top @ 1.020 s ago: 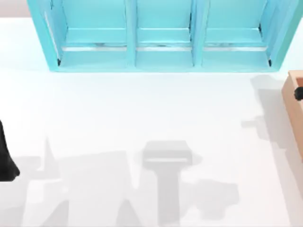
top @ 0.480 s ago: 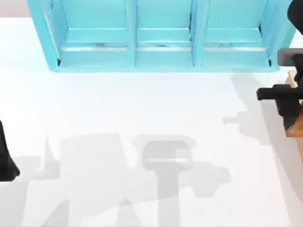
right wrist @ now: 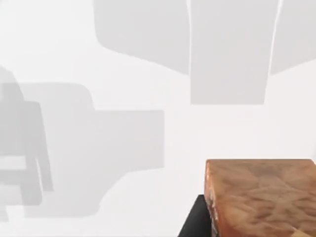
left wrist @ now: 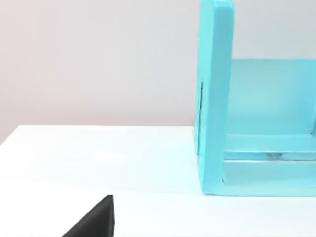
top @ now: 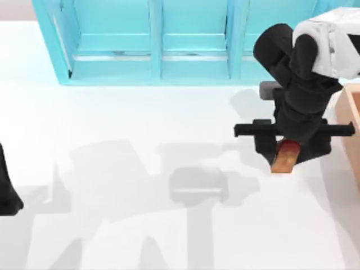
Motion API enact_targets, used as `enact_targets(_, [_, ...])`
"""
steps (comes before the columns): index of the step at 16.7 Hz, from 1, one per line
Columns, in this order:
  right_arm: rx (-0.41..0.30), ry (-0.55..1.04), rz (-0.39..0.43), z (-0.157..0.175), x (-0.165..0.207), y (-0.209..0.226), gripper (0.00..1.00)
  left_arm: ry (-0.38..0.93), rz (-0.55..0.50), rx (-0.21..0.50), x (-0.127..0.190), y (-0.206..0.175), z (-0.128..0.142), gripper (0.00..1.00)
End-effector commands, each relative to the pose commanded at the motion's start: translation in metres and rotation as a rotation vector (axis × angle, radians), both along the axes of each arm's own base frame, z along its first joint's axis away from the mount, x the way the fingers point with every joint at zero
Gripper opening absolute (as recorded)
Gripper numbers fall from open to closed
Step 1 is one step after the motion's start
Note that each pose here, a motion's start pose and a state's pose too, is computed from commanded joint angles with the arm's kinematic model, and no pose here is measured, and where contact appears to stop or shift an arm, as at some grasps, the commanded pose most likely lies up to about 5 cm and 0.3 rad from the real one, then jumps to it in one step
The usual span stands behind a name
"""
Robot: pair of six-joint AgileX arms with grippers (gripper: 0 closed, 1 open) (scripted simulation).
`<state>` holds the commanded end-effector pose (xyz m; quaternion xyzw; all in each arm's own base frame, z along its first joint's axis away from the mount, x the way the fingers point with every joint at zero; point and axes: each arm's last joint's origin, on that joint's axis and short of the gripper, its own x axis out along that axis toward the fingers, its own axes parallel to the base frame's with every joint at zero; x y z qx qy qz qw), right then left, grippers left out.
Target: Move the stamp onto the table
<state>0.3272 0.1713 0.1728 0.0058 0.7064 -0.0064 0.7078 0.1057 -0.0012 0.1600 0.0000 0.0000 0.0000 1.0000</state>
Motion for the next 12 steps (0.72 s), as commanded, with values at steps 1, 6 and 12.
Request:
enact_targets(1, [0.000, 0.000, 0.000, 0.000, 0.000, 0.000, 0.00, 0.000, 0.000, 0.000, 0.000, 0.000, 0.000, 1.00])
enact_targets(6, [0.001, 0.003, -0.005, -0.004, 0.000, -0.001, 0.00, 0.000, 0.000, 0.000, 0.000, 0.000, 0.000, 1.00])
enact_targets(12, [0.001, 0.000, -0.001, -0.033, 0.001, 0.000, 0.00, 0.000, 0.000, 0.000, 0.000, 0.000, 0.000, 1.00])
